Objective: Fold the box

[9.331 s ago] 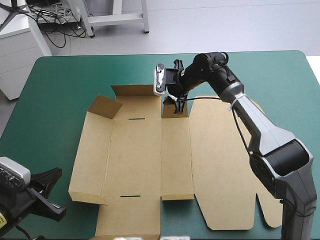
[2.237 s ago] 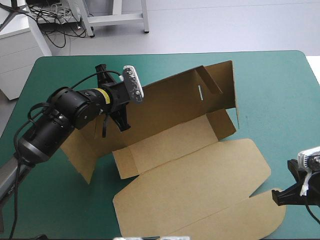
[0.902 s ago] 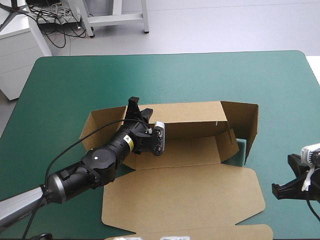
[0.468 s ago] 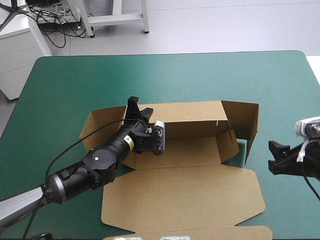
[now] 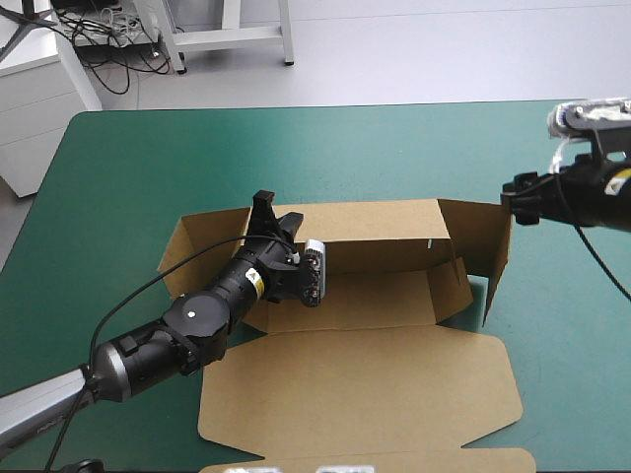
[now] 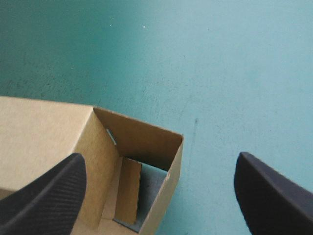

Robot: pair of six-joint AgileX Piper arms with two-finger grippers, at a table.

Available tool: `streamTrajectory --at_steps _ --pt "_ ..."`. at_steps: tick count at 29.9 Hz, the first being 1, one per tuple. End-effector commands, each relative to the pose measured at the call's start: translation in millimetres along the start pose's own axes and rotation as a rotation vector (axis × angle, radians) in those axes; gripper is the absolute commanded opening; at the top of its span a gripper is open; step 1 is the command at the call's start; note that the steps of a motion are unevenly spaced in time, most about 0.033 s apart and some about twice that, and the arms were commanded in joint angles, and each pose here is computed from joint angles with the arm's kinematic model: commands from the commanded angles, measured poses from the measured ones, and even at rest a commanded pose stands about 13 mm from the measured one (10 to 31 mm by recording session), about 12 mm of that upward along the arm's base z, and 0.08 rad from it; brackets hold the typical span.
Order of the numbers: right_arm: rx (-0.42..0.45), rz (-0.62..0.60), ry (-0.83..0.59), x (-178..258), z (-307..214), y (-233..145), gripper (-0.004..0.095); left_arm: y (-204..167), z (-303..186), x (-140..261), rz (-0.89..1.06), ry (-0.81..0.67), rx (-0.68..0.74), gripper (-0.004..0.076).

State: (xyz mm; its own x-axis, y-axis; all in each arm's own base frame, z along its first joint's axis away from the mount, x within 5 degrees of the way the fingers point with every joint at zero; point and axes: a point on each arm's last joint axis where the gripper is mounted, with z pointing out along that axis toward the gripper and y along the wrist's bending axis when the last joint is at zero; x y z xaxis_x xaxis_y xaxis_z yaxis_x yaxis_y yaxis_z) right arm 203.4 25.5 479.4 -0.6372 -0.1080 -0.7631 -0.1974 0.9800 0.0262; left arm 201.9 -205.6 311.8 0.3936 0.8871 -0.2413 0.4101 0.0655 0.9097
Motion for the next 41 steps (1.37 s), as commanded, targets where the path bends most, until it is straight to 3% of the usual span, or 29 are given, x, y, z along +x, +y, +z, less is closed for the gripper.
streamTrajectory --at_steps 1,9,18,35,41 --pt "0.015 0.007 -0.052 -31 15 -6 0.0763 17 -11 -4 -0.007 -0.027 -0.066 -0.0010" --pt "0.011 0.021 0.093 -55 92 -17 0.0762 16 -11 -4 -0.039 -0.024 -0.063 -0.0010" --pt "-0.002 0.024 0.253 -45 157 -25 0.0758 17 -11 -3 -0.045 -0.011 -0.068 -0.0010" --pt "-0.089 0.031 0.371 -2 143 -13 0.0710 18 -11 0 -0.044 0.022 -0.081 -0.0010" --pt "-0.135 0.008 0.332 19 130 -6 0.0710 18 -11 0 -0.044 0.022 -0.081 -0.0010"
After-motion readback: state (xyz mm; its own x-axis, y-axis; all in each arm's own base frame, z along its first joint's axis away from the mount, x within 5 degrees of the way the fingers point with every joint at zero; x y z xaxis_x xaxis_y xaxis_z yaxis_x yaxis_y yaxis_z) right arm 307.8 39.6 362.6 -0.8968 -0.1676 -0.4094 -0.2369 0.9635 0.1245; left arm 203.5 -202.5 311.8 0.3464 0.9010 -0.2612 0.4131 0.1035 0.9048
